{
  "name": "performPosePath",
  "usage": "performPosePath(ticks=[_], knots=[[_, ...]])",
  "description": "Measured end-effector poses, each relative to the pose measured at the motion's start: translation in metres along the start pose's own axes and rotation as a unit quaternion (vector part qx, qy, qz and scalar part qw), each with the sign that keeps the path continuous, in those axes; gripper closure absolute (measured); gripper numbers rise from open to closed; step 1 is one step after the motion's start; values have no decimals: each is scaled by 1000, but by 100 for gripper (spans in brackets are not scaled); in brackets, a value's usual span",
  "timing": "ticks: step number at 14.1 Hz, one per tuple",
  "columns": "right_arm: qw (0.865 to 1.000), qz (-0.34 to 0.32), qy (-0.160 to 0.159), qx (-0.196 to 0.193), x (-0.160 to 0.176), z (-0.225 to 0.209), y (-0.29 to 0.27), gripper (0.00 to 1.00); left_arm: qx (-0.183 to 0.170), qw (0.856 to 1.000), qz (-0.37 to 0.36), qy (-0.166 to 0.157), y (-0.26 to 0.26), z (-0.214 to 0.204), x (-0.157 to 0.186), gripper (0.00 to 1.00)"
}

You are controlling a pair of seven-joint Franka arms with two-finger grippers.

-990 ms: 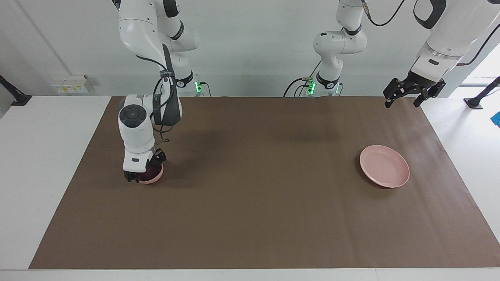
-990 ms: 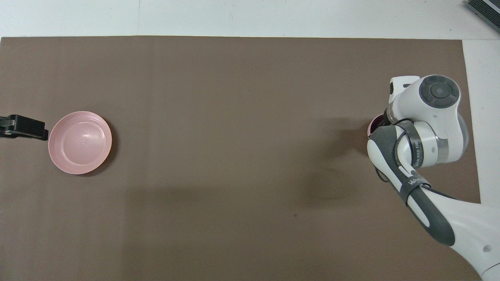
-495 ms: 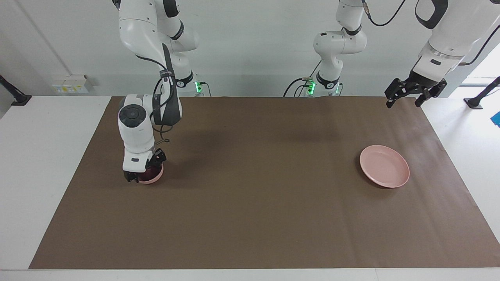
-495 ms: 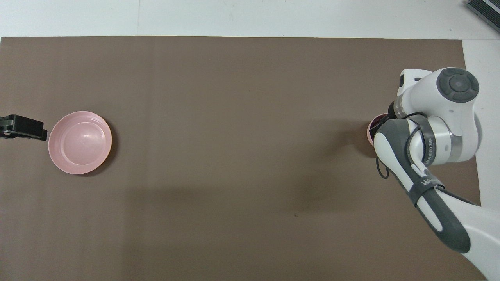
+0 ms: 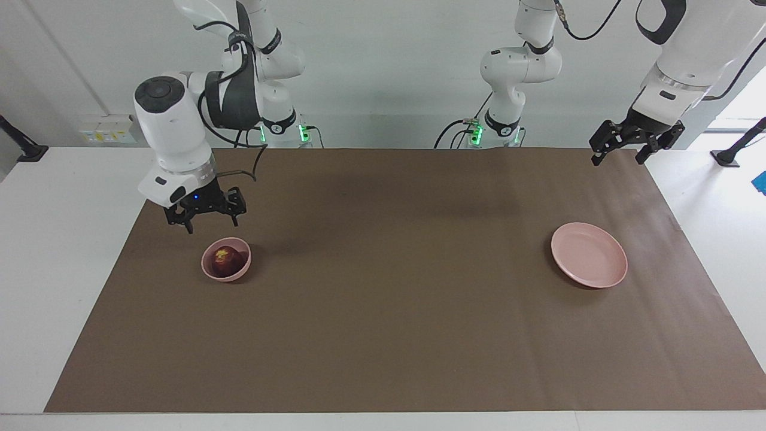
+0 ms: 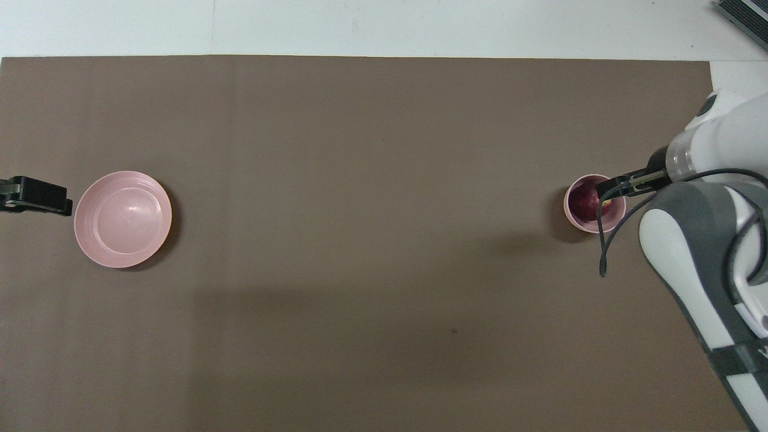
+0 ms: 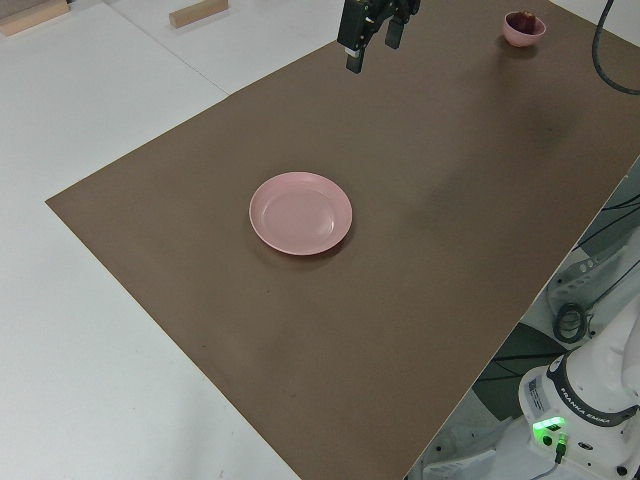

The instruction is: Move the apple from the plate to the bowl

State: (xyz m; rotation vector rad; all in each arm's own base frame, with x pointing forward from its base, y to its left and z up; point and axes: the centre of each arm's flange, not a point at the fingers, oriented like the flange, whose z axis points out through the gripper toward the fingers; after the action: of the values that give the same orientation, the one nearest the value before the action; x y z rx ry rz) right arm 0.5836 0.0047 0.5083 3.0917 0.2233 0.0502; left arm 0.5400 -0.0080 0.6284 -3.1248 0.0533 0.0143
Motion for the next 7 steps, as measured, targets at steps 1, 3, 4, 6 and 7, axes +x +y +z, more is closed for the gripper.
performPosePath(ticks=[1, 3, 4, 6, 7], knots=[[1000, 24, -7, 14, -8, -15, 2, 0, 0, 1000, 0, 0, 0, 0, 0, 0], [998, 55, -20, 24, -26, -44, 11, 0, 0, 1000, 0, 0, 0, 0, 0, 0], [997, 63, -25, 28, -36, -58, 17, 0, 0, 1000, 0, 0, 0, 0, 0, 0], [996, 77, -33, 33, -55, -77, 31, 0, 0, 1000, 0, 0, 0, 0, 0, 0], [995, 84, -35, 34, -63, -84, 38, 0, 0, 1000, 0, 0, 0, 0, 0, 0]])
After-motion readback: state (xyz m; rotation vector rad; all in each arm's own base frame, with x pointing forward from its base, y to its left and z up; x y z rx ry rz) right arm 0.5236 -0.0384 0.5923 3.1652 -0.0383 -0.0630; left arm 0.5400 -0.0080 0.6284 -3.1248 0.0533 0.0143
